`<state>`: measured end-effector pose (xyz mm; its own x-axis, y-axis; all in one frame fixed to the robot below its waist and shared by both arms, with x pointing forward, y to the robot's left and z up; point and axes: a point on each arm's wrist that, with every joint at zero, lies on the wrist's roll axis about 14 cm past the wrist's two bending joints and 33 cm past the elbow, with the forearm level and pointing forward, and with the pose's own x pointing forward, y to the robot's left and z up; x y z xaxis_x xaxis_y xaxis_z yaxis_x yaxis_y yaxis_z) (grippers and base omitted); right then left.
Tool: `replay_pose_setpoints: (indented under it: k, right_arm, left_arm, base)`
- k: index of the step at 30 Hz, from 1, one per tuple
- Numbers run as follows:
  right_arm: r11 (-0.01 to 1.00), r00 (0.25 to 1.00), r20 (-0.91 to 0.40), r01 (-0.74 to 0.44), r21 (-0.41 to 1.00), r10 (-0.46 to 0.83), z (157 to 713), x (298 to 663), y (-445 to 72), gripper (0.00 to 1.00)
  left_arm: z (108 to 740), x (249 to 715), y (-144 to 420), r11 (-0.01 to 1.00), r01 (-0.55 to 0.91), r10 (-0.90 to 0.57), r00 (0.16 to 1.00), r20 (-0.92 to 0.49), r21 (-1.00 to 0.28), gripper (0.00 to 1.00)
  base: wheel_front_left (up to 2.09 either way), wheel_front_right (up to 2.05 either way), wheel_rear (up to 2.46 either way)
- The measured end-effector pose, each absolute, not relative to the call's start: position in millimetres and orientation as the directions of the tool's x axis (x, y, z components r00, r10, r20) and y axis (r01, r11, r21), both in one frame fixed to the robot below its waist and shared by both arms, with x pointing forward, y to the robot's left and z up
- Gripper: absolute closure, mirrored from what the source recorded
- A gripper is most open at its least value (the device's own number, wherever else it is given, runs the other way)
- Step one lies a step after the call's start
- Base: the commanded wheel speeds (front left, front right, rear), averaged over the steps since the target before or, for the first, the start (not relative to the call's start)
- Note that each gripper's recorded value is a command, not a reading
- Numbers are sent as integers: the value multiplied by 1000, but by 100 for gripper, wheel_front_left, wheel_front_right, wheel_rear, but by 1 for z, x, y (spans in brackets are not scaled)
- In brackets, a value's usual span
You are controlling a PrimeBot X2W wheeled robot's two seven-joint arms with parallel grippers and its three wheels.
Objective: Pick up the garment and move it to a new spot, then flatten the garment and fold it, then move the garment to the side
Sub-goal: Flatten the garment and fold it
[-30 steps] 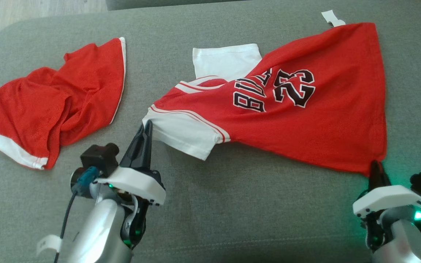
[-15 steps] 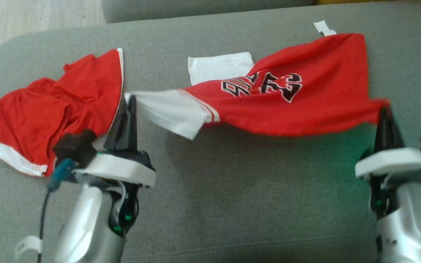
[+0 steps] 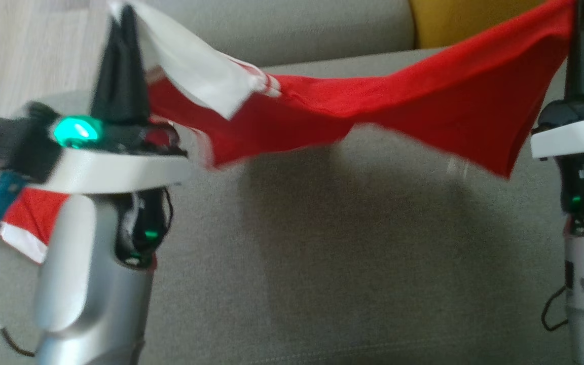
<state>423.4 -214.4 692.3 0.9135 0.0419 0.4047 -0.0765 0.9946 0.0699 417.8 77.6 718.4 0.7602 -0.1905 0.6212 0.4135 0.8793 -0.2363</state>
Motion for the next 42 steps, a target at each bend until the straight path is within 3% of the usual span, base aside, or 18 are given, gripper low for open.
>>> replay_pose_setpoints:
  k: [8, 13, 18, 27, 32, 38, 42]
  right_arm:
    - [996, 862, 503, -91, 20, 68, 753, 379, -210, 100]
    - [996, 872, 486, -80, 40, 51, 757, 366, -211, 100]
    - [998, 916, 400, -40, 55, 15, 739, 377, -218, 100]
    - [998, 960, 279, -23, 54, 7, 721, 464, -222, 100]
    - [999, 944, 331, -12, 41, -2, 741, 542, -226, 100]
    - [999, 882, 470, 13, 35, -28, 768, 602, -236, 100]
    - [997, 924, 383, -22, 76, -9, 708, 634, -223, 100]
  left_arm:
    - [797, 369, 85, 867, 458, -148, 610, 778, -194, 100]
    - [813, 359, 89, 875, 454, -151, 589, 794, -170, 100]
    - [814, 379, 81, 883, 452, -206, 614, 762, -126, 100]
    - [800, 480, 56, 886, 464, -340, 689, 640, -28, 100]
    - [812, 554, 60, 907, 420, -328, 683, 652, 16, 100]
    - [816, 609, 71, 923, 385, -265, 665, 699, -17, 100]
    - [766, 632, 74, 931, 365, -278, 737, 616, -15, 100]
  base:
    - [0, 0, 0]
    - [0, 0, 0]
    - [0, 0, 0]
    - [0, 0, 0]
    - [0, 0, 0]
    - [0, 0, 0]
    - [0, 0, 0]
